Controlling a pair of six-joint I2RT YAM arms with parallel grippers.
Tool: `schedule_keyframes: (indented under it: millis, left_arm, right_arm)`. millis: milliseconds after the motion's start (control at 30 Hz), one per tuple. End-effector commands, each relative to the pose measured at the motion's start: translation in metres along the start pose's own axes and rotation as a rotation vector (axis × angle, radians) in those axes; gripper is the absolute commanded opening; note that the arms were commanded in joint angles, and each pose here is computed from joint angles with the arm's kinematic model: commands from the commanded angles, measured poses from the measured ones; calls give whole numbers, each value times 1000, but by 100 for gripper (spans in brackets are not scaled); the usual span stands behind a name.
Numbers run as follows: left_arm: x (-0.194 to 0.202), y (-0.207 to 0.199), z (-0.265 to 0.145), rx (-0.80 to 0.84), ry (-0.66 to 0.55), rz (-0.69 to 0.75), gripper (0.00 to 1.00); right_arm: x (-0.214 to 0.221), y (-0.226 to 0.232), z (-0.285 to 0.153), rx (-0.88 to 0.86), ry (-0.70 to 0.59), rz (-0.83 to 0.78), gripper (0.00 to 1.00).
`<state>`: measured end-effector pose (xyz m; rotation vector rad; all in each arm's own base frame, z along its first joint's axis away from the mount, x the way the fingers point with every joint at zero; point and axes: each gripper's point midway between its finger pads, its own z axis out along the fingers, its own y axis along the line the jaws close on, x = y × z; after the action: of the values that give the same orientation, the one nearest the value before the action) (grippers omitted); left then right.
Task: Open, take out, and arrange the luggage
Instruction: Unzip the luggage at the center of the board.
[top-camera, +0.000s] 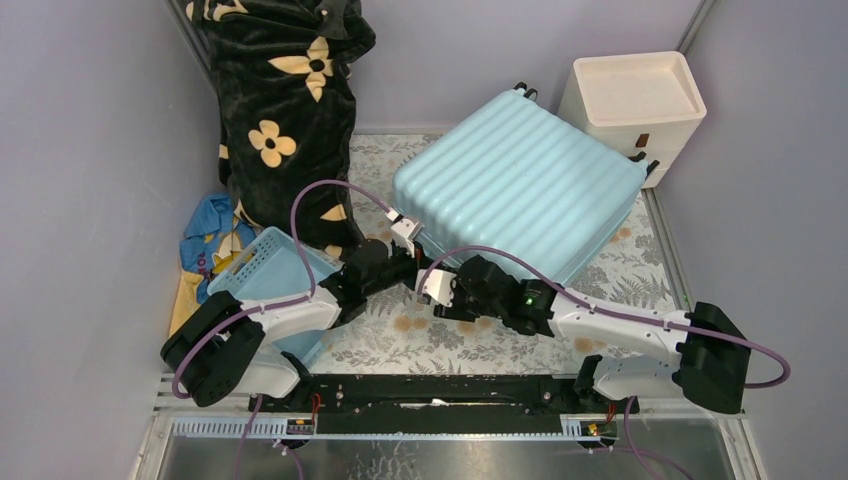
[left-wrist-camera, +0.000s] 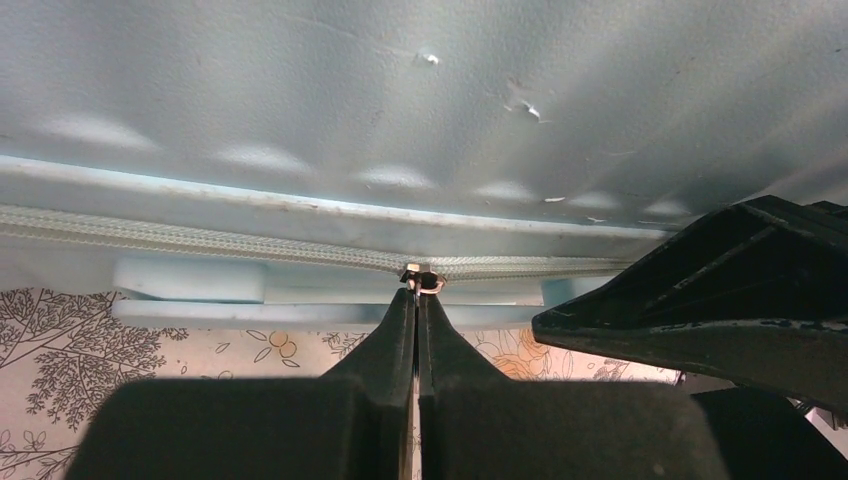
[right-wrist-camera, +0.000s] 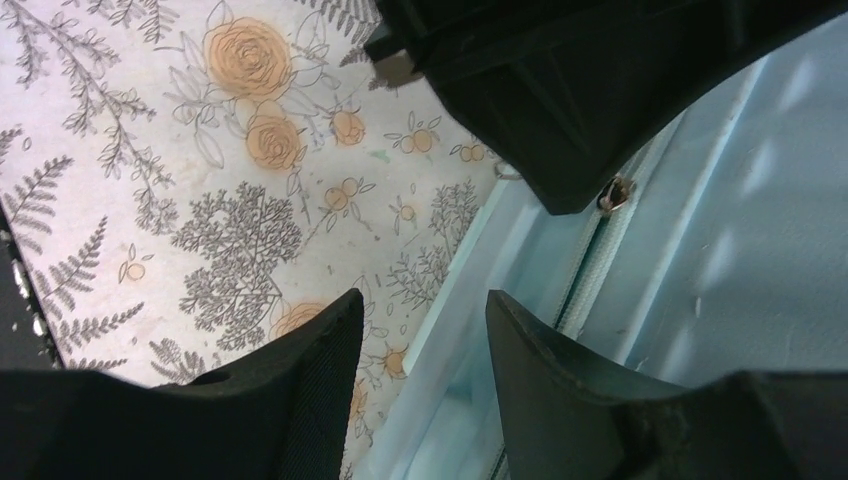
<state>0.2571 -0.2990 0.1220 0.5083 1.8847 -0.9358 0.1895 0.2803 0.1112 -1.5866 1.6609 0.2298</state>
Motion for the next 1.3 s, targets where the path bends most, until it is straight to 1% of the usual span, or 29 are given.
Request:
schedule_keyframes:
  millis: [0, 67, 133, 233, 333, 400, 467, 600, 800, 967, 1100, 1267]
  left_arm:
    - [-28, 10, -5, -20, -107, 59, 0]
    - [-29, 11, -6, -21, -110, 70, 0]
    - [-28, 13, -6, -24, -110, 78, 0]
    - [-27, 15, -7, -21, -119, 79, 0]
    - [-22, 18, -7, -21, -124, 76, 0]
    - [-20, 22, -8, -26, -127, 75, 0]
    - [-19, 27, -9, -35, -129, 79, 0]
    - [-16, 41, -10, -77, -115, 110, 0]
    - [-20, 85, -20, -232, -90, 95, 0]
    - [-33, 127, -33, -346, -127, -9, 0]
    - [-53, 161, -37, -424, -169, -94, 0]
    - [-76, 200, -31, -541, -167, -141, 0]
  right_arm:
    - [-2, -34, -4, 149, 85, 14, 55]
    - [13, -34, 1, 161, 166, 15, 55]
    - [26, -30, 5, 162, 216, 29, 54]
    - [39, -28, 10, 186, 236, 38, 53]
    - [47, -26, 12, 193, 261, 37, 49]
    - [50, -20, 14, 170, 261, 47, 39]
    - [54, -16, 16, 161, 265, 56, 34]
    - [63, -12, 14, 155, 270, 69, 33]
    - [74, -9, 9, 119, 279, 112, 32]
    - [81, -5, 7, 86, 276, 153, 32]
    - [86, 0, 6, 57, 283, 170, 31]
    - [84, 0, 7, 45, 272, 172, 32]
